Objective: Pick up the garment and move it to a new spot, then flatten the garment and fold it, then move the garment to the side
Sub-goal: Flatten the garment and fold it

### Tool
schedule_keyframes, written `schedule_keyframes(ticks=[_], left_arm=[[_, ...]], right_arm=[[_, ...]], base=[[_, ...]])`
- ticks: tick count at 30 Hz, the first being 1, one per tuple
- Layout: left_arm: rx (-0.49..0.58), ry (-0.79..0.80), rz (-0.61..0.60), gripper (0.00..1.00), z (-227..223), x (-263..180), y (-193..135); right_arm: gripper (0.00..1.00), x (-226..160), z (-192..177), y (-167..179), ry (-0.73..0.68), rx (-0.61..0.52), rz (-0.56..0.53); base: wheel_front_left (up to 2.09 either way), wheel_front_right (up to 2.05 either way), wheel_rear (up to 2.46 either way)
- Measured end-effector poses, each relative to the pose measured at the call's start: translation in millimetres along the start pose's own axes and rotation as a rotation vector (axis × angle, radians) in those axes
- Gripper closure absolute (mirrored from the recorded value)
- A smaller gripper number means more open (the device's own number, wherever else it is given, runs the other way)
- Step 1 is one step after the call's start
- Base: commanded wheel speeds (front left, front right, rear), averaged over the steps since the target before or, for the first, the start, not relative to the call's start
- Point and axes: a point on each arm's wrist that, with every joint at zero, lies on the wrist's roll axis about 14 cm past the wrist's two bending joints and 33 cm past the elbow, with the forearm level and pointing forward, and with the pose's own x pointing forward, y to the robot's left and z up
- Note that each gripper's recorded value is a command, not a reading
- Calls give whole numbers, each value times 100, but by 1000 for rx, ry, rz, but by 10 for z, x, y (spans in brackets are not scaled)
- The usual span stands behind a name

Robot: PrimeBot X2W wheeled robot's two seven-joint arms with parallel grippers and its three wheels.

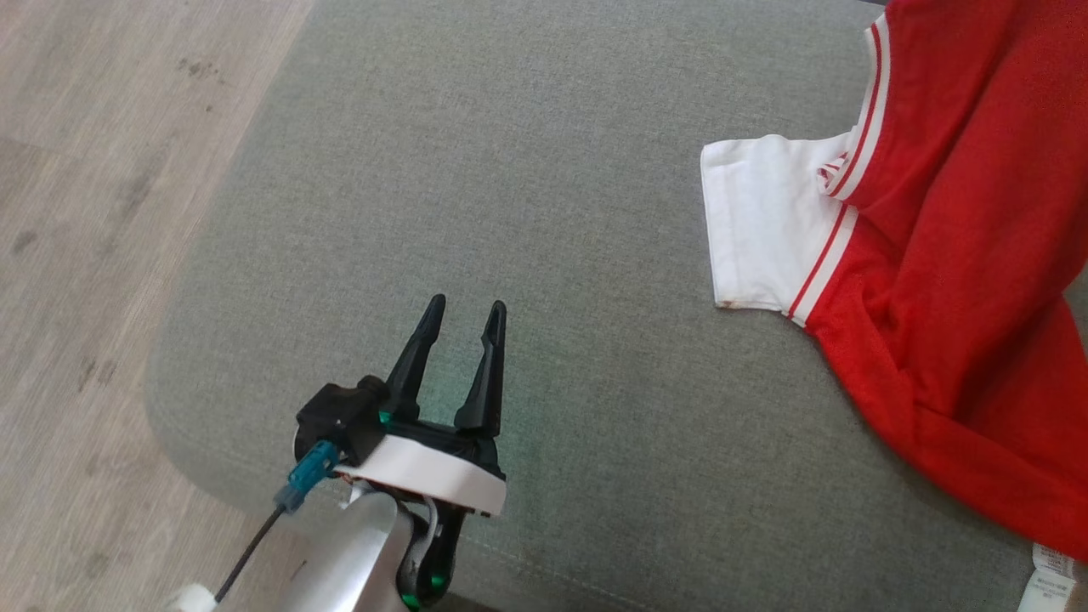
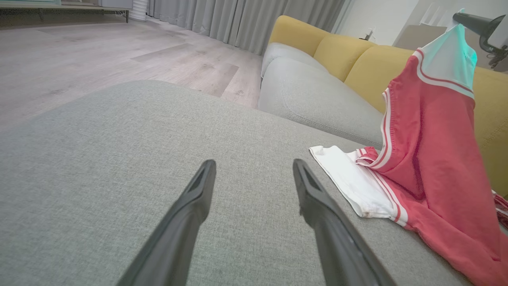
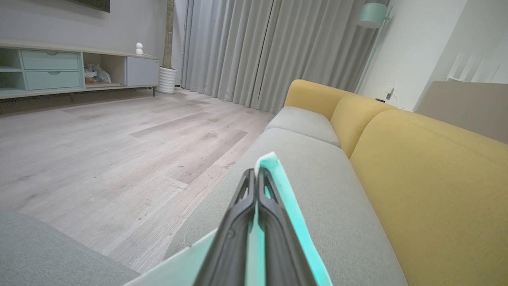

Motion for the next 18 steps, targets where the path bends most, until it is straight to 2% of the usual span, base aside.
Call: schedule_keyframes(ticks=[6, 9, 15, 18], left_arm=[[2, 0, -14, 0, 0, -7, -47], [3, -5, -14, 0, 16, -18, -55], [5, -23, -14, 0, 74, -47, -58], [6, -39, -13, 0, 126, -84, -56]], right_arm=[[100, 15, 106, -54, -26, 7, -20], [100, 56, 421, -117, -107, -1, -39], [100, 65, 734, -125, -156, -31, -42], [100, 39, 1068, -284, -219, -44, -80]], base=[[0, 0, 0], [0, 0, 0], [0, 0, 0], [0, 0, 0]])
